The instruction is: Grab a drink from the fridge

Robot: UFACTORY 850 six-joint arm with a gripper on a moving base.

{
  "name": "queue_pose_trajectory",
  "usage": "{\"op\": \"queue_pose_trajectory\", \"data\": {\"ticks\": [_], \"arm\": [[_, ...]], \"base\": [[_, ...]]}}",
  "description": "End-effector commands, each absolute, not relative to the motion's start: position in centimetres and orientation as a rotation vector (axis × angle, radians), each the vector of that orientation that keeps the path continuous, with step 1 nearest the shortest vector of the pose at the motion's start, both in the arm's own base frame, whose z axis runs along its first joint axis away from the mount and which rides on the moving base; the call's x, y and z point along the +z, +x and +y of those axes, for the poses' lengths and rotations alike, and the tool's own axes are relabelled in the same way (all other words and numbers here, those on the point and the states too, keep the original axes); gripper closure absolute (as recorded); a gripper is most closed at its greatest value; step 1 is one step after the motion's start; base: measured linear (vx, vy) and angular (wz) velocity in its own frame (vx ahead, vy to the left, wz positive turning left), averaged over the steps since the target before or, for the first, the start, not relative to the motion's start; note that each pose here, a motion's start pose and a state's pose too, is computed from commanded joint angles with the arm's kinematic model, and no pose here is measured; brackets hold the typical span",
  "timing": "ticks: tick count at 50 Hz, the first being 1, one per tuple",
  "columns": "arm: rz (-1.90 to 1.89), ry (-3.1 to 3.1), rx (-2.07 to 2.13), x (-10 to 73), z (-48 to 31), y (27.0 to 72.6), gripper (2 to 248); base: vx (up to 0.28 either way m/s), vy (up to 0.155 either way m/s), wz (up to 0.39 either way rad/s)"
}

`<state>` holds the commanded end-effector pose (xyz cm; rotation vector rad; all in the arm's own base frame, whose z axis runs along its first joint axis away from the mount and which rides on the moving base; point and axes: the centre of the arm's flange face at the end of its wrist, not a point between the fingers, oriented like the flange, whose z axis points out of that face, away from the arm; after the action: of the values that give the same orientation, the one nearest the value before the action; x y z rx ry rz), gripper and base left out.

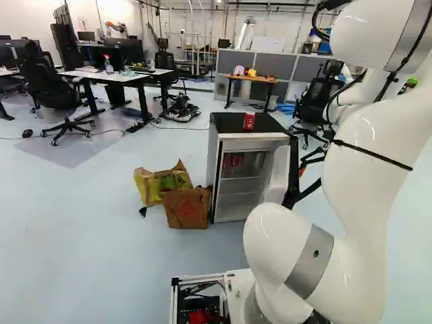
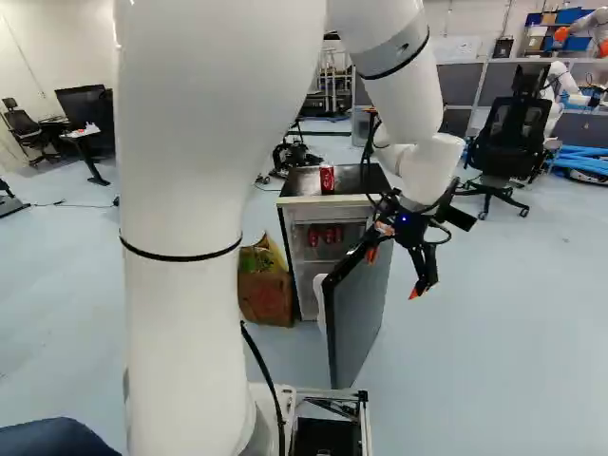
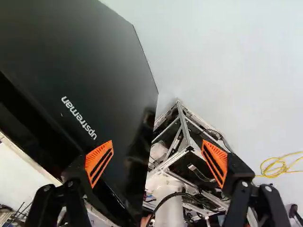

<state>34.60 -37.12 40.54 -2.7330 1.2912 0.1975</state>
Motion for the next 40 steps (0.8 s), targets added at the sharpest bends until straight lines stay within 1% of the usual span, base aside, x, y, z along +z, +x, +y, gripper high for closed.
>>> {"op": "queue_pose_trajectory", "data": {"ticks": [40], "arm": [[1.019,-2.926,0.239,40.1,-29.8,35.6,3]], "base": [[0.000,0.000,0.000]]}}
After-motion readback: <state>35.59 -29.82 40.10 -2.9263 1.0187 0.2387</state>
